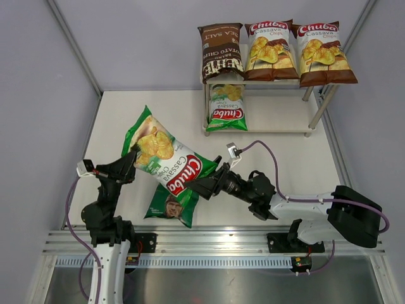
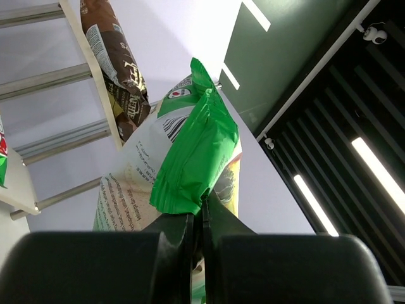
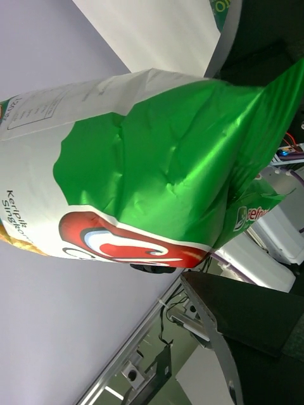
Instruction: Place and organize the chips bags onto the shelf
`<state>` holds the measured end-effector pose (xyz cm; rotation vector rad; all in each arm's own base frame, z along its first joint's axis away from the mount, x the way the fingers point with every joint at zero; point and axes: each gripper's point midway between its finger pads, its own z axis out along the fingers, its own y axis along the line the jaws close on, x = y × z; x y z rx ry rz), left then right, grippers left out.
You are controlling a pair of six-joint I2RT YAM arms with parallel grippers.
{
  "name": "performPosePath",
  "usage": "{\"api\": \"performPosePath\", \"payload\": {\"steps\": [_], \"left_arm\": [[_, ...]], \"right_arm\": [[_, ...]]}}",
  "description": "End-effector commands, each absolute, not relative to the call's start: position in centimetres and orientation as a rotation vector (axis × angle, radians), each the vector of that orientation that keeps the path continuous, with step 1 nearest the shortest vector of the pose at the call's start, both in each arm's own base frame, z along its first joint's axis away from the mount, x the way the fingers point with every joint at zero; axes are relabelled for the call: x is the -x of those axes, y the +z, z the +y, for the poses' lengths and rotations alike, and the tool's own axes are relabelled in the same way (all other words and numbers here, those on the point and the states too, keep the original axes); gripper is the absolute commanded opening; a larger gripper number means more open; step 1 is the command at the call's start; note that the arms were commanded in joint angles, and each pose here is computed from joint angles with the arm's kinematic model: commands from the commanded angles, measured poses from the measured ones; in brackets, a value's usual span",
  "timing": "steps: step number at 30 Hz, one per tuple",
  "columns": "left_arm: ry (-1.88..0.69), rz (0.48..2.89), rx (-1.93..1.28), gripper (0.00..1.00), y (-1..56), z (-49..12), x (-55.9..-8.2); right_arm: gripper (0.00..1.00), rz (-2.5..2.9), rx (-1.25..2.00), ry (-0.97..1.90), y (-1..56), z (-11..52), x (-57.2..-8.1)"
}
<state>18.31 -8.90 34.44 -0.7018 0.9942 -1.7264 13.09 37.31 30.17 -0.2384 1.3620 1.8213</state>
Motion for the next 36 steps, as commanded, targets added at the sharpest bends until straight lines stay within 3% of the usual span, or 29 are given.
{"api": "performPosePath", "payload": {"steps": [1, 7, 10, 11, 16, 20, 21, 23, 24, 27, 30, 36], "left_arm": [[-1.818, 1.029, 0.562, 0.00, 36.2, -10.8, -15.6], [-1.822, 1.086, 0.515, 0.02, 36.0, -11.7, -15.1], [-1.793, 1.115, 0.496, 0.09, 35.9, -11.9, -15.1], [-1.773, 1.123, 0.481, 0.12, 35.8, -12.0, -15.1], [-1.697, 1.126, 0.432, 0.21, 36.8, -12.0, -14.6], [-1.604, 1.122, 0.370, 0.40, 37.7, -11.9, -14.2], [-1.591, 1.132, 0.374, 0.56, 37.7, -11.9, -14.2], [-1.553, 1.127, 0.330, 0.70, 38.2, -11.9, -13.9], [-1.540, 1.128, 0.315, 0.82, 38.3, -12.0, -13.8], [-1.490, 1.133, 0.243, 0.99, 39.0, -12.3, -13.5], [-1.454, 1.122, 0.104, 0.99, 40.0, -13.1, -12.7], [-1.388, 1.075, -0.127, 0.99, 41.6, -14.3, -11.4]], "right_arm": [[1.00, 1.133, 0.259, 1.833, 36.0, 37.2, -12.8], [0.97, 1.084, 0.289, 1.799, 37.7, 37.1, -12.7], [0.82, 1.066, 0.307, 1.781, 37.9, 36.8, -12.5], [0.69, 1.064, 0.311, 1.775, 37.9, 36.7, -12.5], [0.45, 1.041, 0.353, 1.774, 37.8, 36.3, -11.8], [0.36, 1.021, 0.395, 1.788, 38.1, 35.8, -10.9], [0.33, 1.016, 0.401, 1.794, 38.2, 35.7, -10.6], [0.31, 1.019, 0.412, 1.801, 38.3, 35.4, -10.3], [0.29, 1.011, 0.411, 1.806, 38.6, 35.1, -10.1], [0.26, 1.011, 0.409, 1.824, 38.9, 34.7, -9.7], [0.18, 1.035, 0.412, 1.829, 39.1, 34.5, -9.5], [0.15, 1.154, 0.393, 1.827, 38.5, 34.7, -9.8]]}}
